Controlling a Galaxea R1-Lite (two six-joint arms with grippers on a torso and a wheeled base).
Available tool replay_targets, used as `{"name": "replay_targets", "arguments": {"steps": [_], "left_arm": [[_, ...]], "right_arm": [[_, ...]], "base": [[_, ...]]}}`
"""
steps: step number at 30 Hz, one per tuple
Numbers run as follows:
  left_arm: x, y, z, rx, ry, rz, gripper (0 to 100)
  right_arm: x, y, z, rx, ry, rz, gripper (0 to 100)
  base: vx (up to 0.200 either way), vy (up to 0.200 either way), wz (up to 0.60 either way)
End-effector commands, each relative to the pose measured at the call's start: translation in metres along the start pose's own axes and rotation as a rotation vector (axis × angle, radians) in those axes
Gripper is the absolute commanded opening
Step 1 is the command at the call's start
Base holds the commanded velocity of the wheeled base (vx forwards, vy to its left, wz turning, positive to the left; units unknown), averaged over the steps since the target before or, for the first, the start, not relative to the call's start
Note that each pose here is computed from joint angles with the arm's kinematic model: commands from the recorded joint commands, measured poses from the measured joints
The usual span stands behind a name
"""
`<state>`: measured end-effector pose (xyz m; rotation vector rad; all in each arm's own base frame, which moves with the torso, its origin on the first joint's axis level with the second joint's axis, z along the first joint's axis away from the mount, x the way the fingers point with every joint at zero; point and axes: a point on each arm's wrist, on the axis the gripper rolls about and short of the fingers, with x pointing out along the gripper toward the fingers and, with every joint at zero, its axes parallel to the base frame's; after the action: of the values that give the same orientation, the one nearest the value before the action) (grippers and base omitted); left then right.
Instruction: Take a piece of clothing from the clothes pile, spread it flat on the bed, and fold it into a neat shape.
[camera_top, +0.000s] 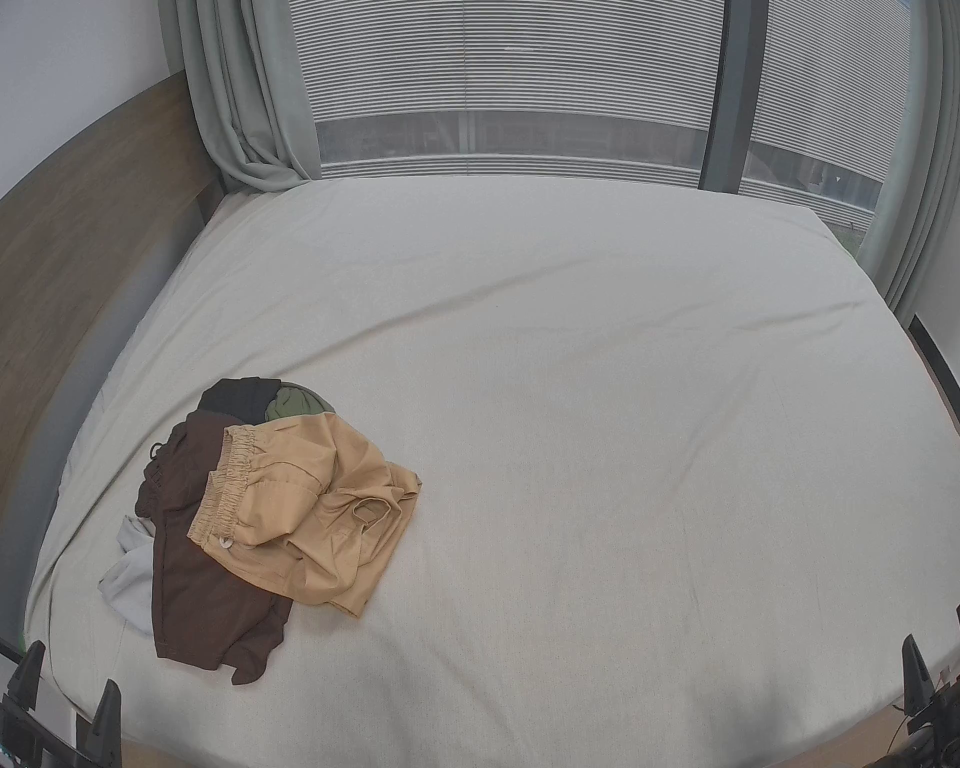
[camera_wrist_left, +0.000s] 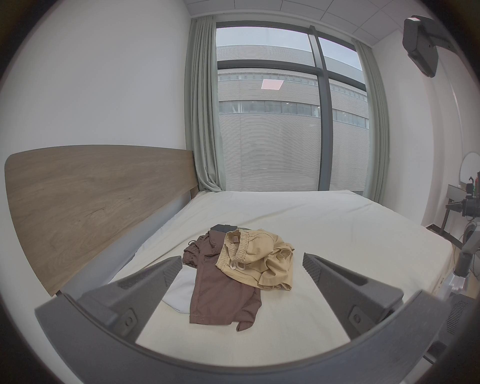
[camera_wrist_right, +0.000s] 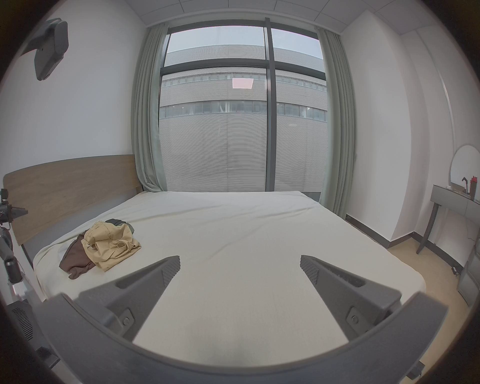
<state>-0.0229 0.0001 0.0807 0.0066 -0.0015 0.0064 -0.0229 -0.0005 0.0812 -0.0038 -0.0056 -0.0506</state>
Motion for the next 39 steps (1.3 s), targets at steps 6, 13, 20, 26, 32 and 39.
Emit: {"name": "replay_targets", "arguments": {"steps": [6,13,20,26,32,39], "left_arm": [[0.0,0.0,-0.005,-0.019,0.003,0.0,100],[0.0,0.0,-0.005,-0.019,0.001,0.0,100],[0.0,0.0,-0.004,-0.014,-0.006,-0.005,100],[-0.001,0.001,0.052,-0.031,-0.116,-0.03,100],[0.02,0.0,0.048,-0.081,0.045,-0.155,100],[0.05,-0.006,0.082,-0.256,0.167,-0.205,100]], "right_arm": [[0.0,0.0,-0.005,0.001,0.001,0.0,100],[0.0,0.0,-0.005,0.001,0.001,0.0,100],[0.0,0.0,-0.005,0.004,0.001,0.0,100],[0.0,0.0,-0.005,0.004,0.001,0.0,100],[0.0,0.0,-0.005,0.007,0.001,-0.005,100],[0.0,0.0,-0.005,0.007,0.001,-0.005,100]], "base": [[0.0,0.0,0.0],[0.0,0.0,0.0],[0.0,0.0,0.0],[0.0,0.0,0.0],[0.0,0.0,0.0],[0.0,0.0,0.0]]}}
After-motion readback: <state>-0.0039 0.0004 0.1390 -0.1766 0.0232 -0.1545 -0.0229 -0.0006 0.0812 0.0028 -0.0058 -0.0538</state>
